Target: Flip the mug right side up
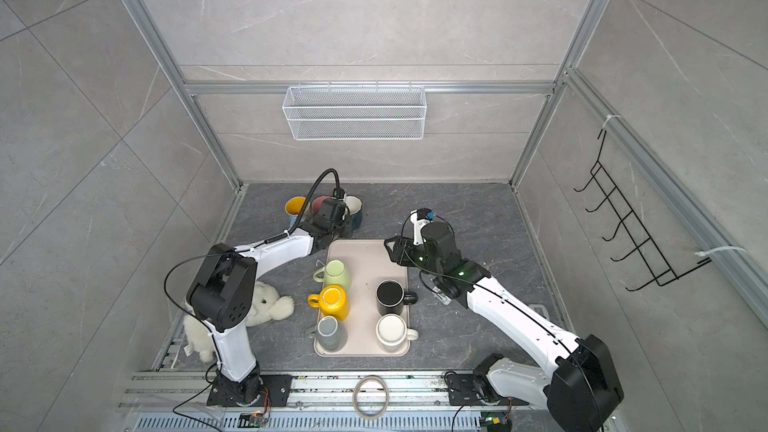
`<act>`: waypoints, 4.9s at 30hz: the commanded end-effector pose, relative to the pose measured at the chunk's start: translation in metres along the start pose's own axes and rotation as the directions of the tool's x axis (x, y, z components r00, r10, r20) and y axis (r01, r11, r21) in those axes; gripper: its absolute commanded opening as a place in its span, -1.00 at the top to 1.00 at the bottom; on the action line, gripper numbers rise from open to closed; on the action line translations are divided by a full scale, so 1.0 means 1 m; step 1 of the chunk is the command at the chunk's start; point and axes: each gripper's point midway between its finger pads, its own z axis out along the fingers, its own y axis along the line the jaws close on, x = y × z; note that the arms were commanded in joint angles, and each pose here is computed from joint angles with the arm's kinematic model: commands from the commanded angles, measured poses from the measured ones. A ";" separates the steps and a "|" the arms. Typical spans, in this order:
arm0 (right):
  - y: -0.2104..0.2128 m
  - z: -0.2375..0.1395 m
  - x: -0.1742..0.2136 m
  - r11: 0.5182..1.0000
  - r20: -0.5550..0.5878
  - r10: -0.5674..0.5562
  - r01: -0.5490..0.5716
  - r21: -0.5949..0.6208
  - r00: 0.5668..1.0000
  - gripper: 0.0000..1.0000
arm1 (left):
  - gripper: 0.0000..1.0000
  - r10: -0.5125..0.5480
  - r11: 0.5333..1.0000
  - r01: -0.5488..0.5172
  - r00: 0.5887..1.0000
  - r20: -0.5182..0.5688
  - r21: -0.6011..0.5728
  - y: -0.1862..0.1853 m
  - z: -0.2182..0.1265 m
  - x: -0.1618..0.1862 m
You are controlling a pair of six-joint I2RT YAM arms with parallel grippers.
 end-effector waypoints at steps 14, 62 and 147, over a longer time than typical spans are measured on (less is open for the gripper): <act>0.017 -0.002 0.001 0.985 -0.071 0.161 -0.165 -0.055 0.984 -0.43 | -0.22 -0.077 0.992 0.034 0.931 0.357 0.125 0.005 -0.161 -0.086; -0.069 -0.074 0.124 0.351 -0.109 0.936 -0.898 0.265 0.334 -0.10 | -0.29 -0.016 0.999 0.033 0.924 0.382 -0.040 0.064 -0.218 -0.037; -0.099 0.020 0.119 0.340 -0.233 0.935 -0.865 0.369 0.268 0.53 | -0.35 0.103 0.983 -0.057 0.959 0.265 -0.176 0.073 -0.184 -0.017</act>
